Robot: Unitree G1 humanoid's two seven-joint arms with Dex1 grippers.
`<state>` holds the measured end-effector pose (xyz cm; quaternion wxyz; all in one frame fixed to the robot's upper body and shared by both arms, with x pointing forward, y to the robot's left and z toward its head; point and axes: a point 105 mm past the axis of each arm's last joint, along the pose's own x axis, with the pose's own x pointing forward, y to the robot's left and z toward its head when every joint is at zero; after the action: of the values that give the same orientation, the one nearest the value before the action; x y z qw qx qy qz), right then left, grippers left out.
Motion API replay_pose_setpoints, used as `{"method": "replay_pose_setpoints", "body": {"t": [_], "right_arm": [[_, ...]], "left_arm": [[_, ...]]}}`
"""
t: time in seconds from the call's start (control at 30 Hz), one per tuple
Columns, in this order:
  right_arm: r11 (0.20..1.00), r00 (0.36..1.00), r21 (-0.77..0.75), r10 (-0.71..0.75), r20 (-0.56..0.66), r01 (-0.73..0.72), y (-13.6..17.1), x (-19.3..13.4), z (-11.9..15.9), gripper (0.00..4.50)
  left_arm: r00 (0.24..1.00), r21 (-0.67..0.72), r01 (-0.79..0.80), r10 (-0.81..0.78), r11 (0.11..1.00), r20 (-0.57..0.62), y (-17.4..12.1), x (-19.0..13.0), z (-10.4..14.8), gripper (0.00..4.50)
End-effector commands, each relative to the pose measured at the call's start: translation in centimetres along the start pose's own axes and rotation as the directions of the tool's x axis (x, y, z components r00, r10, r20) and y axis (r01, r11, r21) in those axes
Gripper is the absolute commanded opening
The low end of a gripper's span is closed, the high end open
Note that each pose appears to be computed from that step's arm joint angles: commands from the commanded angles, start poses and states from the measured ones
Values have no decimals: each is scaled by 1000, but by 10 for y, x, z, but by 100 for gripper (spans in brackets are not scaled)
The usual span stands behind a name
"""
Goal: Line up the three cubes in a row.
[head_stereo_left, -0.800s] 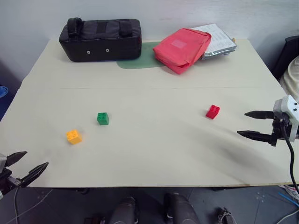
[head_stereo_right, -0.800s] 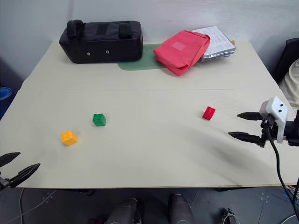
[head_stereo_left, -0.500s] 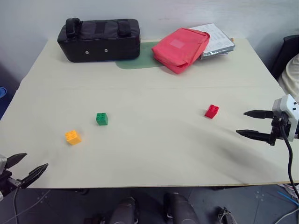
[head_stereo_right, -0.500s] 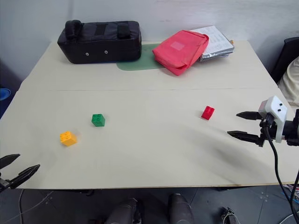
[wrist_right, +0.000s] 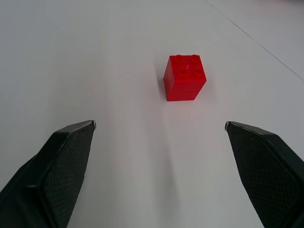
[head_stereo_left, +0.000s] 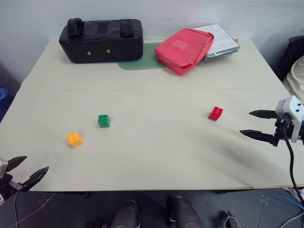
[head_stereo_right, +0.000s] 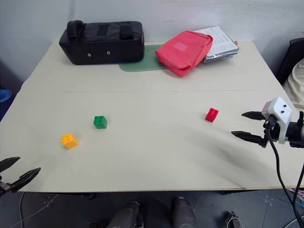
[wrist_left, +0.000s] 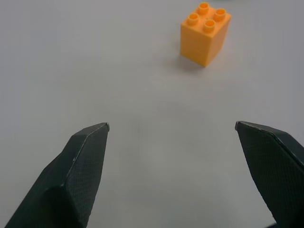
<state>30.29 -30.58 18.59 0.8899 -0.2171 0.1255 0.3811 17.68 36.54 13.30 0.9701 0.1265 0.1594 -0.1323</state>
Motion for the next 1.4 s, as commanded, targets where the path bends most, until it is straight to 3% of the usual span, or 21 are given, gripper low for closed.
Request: {"method": "replay_pose_setpoints", "body": {"t": [0.03,0.13,0.27,0.5,0.63,0.83,0.97,1.07,1.3,1.4], "right_arm": [[998,999,-49,-27,28,28,-4,-2,11,450],[999,999,-36,-21,34,22,-6,2,16,450],[998,1000,-64,16,-5,-17,-10,18,22,450],[996,998,-61,55,-45,-57,-24,54,29,450],[997,996,-53,58,-67,-62,-30,71,27,450],[999,997,10,38,-68,-37,-35,93,24,450],[1000,991,14,17,-136,-16,-35,103,7,450],[999,992,43,0,-123,5,-37,107,7,386],[998,993,17,62,-98,-61,-29,108,9,154],[984,983,-19,174,-52,-175,-15,103,16,149]], "left_arm": [[999,26,39,-40,999,25,-1,7,16,448],[990,37,131,-133,991,57,-14,19,34,448],[903,130,407,-420,904,90,-59,44,79,448],[620,281,748,-784,602,31,-128,58,132,448],[518,350,804,-855,481,-13,-146,59,148,448],[464,408,802,-885,436,32,-156,65,177,448],[436,451,798,-900,399,26,-165,68,185,448],[407,456,808,-913,374,27,-170,67,189,450],[385,478,807,-923,345,17,-173,66,195,450],[375,477,812,-927,335,13,-174,66,195,450]]}}
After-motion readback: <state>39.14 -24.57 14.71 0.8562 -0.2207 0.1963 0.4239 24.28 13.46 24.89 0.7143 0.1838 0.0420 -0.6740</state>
